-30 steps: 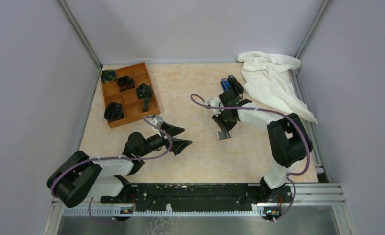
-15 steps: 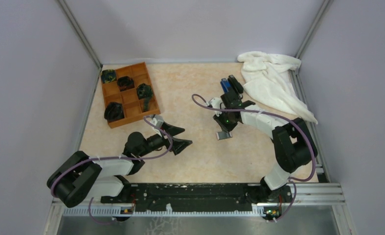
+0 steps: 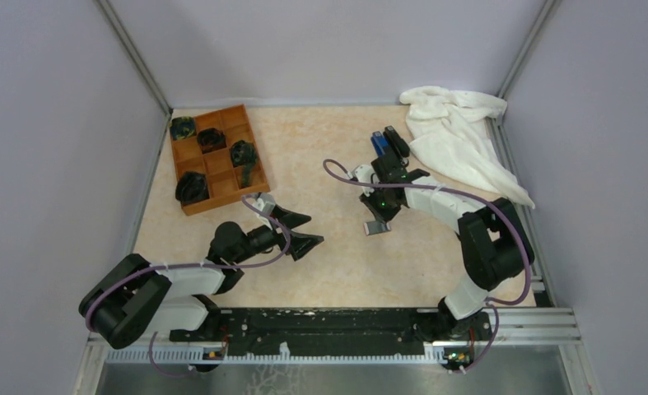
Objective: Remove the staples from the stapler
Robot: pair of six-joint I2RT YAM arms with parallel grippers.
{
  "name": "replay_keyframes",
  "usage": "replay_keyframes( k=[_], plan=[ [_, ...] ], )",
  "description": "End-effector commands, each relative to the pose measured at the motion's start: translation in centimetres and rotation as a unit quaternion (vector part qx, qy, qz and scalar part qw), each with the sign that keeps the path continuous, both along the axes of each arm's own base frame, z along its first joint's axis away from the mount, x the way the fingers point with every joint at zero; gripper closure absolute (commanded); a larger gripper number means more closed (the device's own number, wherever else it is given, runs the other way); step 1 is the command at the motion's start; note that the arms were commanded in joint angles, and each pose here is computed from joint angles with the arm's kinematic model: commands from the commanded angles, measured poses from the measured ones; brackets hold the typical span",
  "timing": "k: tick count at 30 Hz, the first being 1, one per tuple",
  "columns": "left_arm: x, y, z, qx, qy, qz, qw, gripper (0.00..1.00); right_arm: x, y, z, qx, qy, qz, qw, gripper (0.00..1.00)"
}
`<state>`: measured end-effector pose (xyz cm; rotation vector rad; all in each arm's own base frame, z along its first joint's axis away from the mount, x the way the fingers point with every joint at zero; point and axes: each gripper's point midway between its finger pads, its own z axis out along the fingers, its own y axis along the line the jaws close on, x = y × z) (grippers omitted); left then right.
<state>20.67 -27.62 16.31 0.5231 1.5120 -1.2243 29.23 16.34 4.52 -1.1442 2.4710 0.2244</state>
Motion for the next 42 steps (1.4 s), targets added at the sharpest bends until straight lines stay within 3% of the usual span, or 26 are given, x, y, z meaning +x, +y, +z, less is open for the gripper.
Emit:
replay_keyframes(
  k=[1, 30, 33, 36, 42],
  plan=[
    [0.0, 0.1, 0.5, -0.008, -0.007, 0.003, 1.0, 0.02, 0.1, 0.0, -0.3, -0.012, -0.002, 0.005, 1.0, 0.81],
    [0.1, 0.0, 0.7, -0.01, -0.009, 0.002, 1.0, 0.02, -0.2, -0.6, -1.9, -0.035, 0.019, 0.001, 0.999, 0.79],
    [0.1, 0.0, 0.7, -0.01, -0.009, 0.002, 1.0, 0.02, -0.1, -0.5, -1.7, -0.032, 0.017, 0.002, 0.999, 0.81],
    [0.1, 0.0, 0.8, -0.01, -0.009, 0.001, 1.0, 0.02, 0.0, -0.4, -1.4, -0.029, 0.011, 0.002, 1.0, 0.91],
    [0.1, -0.1, 0.8, -0.011, -0.008, -0.001, 1.0, 0.02, 0.1, -0.4, -1.2, -0.027, 0.007, 0.002, 1.0, 0.95]
  ],
)
